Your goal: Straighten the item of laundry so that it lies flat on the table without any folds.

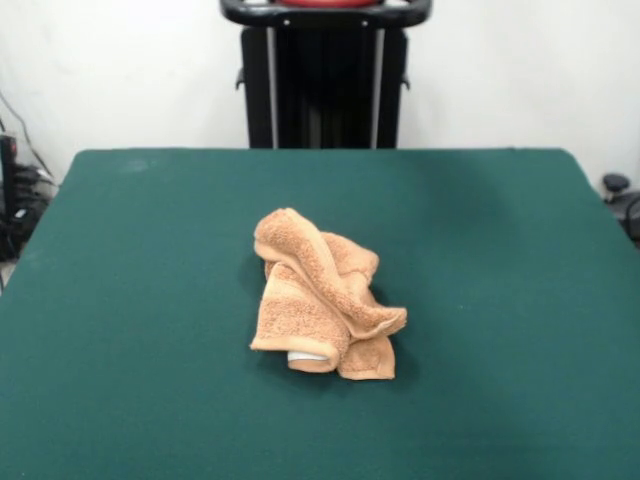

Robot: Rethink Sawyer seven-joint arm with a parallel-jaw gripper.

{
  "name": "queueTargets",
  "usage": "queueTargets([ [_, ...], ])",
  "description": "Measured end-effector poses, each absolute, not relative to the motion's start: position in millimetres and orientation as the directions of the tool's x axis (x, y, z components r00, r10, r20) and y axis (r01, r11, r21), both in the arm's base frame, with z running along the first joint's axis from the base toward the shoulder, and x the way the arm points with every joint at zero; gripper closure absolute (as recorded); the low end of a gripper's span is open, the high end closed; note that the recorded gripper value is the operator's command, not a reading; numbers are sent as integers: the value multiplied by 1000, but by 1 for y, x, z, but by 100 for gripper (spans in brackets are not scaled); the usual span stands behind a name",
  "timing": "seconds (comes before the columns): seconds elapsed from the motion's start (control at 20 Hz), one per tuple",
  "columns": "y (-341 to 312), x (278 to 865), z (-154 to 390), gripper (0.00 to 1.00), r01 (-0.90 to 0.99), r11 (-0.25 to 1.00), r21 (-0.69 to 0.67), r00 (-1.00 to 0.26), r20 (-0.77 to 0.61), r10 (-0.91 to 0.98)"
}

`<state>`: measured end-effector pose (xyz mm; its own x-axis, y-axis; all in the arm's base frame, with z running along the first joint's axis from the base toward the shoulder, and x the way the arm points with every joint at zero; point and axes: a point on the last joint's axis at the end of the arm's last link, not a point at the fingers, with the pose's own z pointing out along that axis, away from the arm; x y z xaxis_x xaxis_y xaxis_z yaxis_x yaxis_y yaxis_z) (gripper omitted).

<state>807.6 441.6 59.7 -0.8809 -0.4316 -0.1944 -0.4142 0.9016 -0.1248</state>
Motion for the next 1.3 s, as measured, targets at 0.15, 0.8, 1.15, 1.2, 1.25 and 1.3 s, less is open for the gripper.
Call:
queueTargets([
  [0.15,448,805,67,0,-417,901,-119,-877,-207,-434],
  [0.8,395,820,127,0,-407,904,-130,-869,-250,-427],
  [1.15,352,832,163,0,-390,910,-141,-873,-260,-414],
  [1.2,346,834,169,0,-383,913,-137,-875,-264,-407],
  [1.25,341,835,173,0,-378,916,-137,-876,-265,-402],
  [1.3,336,836,176,0,-374,917,-136,-878,-266,-398],
])
